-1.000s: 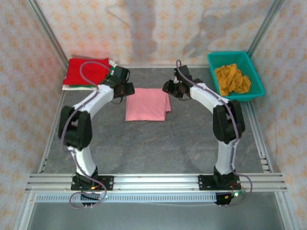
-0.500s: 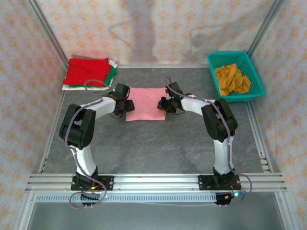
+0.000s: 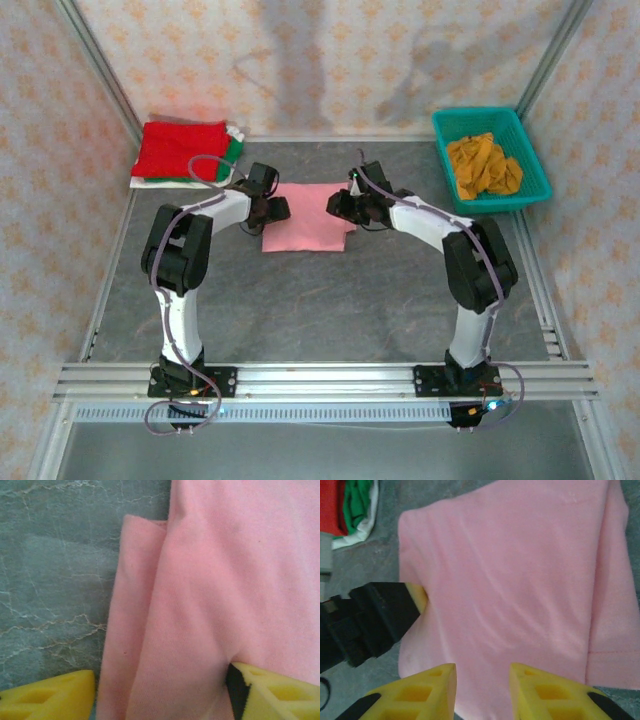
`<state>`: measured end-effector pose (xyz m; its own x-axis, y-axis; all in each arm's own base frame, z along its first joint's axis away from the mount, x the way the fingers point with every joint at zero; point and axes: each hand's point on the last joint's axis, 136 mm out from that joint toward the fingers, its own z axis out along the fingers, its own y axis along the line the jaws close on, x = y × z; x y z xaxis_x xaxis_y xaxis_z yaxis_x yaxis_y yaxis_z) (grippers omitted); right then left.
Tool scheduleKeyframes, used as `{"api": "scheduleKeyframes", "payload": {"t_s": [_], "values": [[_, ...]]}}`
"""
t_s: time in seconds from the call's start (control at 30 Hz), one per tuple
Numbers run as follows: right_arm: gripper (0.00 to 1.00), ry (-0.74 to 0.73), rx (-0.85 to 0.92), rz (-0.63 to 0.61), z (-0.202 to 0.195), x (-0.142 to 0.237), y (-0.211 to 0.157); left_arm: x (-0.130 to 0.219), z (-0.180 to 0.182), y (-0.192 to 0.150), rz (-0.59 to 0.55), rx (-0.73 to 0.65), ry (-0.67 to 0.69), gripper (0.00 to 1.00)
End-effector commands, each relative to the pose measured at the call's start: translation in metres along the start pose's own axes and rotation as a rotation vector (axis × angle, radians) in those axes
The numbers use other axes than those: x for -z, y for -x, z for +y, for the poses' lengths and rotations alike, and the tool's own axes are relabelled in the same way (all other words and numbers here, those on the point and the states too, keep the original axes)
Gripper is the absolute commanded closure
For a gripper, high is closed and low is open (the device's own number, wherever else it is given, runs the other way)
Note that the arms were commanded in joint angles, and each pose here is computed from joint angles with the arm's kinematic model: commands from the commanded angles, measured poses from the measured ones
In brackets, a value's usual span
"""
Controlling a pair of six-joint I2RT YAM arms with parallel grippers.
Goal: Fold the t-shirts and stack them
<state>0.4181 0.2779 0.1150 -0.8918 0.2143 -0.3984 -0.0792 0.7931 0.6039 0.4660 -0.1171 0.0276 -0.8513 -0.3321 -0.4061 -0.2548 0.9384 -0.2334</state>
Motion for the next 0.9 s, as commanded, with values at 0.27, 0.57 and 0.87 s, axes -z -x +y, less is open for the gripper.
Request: {"api": "scheduleKeyframes", "payload": {"t_s": [0.27,0.57,0.87], "values": [[0.67,-0.024,-0.016,-0.012,-0.017,0.011,0.003,-0.034,-0.014,-0.004,0.036,-0.043,-0.046,0.97],[0.64,-0.020,0.006,0.001,-0.025,0.018,0.003,0.025,0.003,0.062,-0.112,-0.193,0.090,1.00],[0.38,0.059,0.186,0.009,0.005,0.032,-0.008,0.101,0.015,0.157,-0.386,-0.391,0.281,1.00]]}}
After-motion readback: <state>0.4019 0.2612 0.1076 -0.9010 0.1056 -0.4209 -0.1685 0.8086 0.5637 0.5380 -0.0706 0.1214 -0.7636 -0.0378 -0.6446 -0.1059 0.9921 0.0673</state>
